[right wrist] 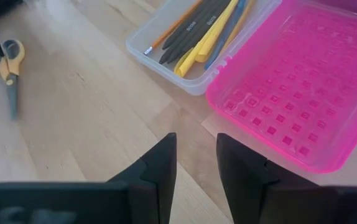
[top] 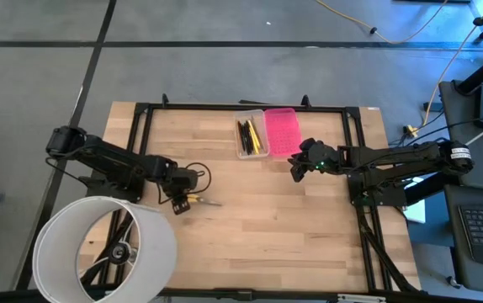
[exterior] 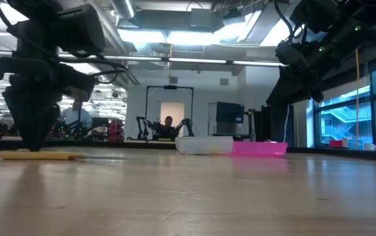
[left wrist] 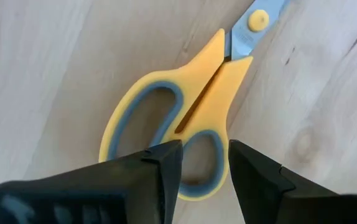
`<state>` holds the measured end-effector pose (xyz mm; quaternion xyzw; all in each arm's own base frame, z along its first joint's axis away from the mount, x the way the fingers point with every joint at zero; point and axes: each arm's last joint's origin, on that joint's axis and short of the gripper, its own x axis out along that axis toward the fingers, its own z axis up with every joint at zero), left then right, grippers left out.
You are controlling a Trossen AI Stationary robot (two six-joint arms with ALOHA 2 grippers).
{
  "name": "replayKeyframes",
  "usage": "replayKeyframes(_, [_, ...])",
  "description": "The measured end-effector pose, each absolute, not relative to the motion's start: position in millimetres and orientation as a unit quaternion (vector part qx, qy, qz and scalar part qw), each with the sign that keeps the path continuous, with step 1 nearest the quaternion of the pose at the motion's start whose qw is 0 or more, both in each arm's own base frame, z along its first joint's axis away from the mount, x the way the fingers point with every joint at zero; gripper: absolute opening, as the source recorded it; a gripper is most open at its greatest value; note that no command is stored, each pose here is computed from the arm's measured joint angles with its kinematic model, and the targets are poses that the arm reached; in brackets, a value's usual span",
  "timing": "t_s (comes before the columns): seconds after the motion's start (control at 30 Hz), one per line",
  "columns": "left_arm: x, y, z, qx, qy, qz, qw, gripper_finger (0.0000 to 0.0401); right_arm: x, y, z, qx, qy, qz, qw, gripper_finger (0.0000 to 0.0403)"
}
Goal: Pick & place school supplies into a supply box
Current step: Put the yellow scissors into the transparent supply box
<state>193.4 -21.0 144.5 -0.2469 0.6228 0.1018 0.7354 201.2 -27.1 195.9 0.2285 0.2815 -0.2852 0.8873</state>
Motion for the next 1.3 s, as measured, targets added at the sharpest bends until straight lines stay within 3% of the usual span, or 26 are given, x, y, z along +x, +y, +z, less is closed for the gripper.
replayKeyframes(0.4, [197,-19,170,-0.174,0.603,0.072,0.775,0.0125,201,-27,196,0.229,0.281,-0.285,0.887,0.0119])
replayKeyframes(0.63, [187,-19,168,-0.094,0.642,0.064,0.758,0.0125,201,-27,196,0.229,0.281,-0.285,0.887,0.0119])
replayKeyframes(1.3, [189,-20,164,-0.092,0.631,0.064,0.768,0.0135,201,-27,196,0.228,0.282,-0.285,0.887,0.0119])
